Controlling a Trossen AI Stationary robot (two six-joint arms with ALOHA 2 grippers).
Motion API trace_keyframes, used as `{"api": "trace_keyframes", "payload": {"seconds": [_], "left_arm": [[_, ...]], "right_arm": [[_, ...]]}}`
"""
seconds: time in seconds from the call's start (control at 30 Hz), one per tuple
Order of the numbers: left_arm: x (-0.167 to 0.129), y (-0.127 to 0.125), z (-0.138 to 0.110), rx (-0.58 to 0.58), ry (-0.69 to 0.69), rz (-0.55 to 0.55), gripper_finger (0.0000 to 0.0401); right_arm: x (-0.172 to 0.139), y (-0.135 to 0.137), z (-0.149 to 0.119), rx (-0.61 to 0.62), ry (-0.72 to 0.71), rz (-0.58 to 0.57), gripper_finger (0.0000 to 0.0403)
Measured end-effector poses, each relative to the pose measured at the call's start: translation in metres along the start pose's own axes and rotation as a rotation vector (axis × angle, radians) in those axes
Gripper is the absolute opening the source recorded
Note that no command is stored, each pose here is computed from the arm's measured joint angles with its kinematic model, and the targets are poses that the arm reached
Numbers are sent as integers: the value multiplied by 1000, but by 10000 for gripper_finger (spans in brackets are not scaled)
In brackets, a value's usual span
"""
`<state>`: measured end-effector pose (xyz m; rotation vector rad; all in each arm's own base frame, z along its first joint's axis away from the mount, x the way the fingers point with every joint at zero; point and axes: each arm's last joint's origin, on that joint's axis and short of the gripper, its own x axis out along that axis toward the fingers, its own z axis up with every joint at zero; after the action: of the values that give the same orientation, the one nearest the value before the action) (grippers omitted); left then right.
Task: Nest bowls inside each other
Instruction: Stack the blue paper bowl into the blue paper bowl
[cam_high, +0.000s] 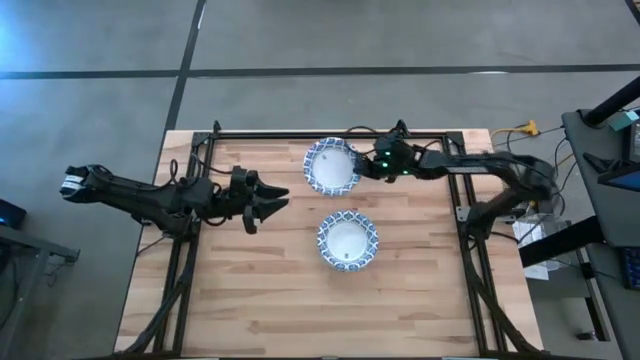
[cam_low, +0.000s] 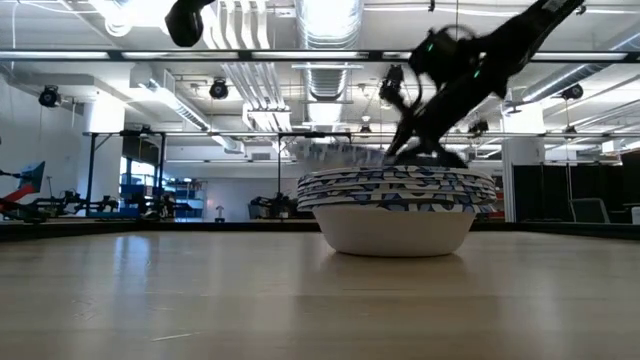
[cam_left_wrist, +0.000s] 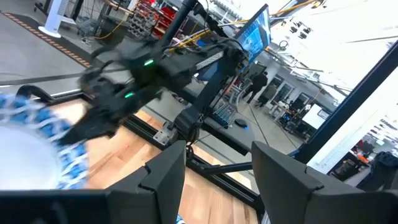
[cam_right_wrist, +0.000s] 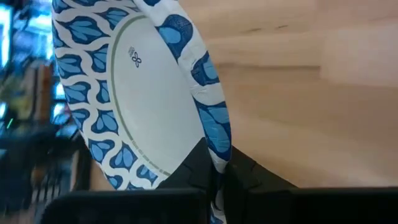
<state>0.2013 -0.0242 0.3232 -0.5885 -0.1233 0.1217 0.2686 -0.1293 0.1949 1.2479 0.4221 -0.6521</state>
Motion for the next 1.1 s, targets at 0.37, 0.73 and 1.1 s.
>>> {"api": "trace_keyframes", "payload": {"seconds": [0.37,0.73,1.1], "left_arm": [[0,2,-3,30,17,-8,168],[0,6,-8,44,14,28,168],[0,6,-8,42,18,23,168]], "right_arm": [[-107,23,-51,-200,284,114,9],[-74,15,-81,-107,464,-79,9],[-35,1,-94,-122,603,-193,11]]}}
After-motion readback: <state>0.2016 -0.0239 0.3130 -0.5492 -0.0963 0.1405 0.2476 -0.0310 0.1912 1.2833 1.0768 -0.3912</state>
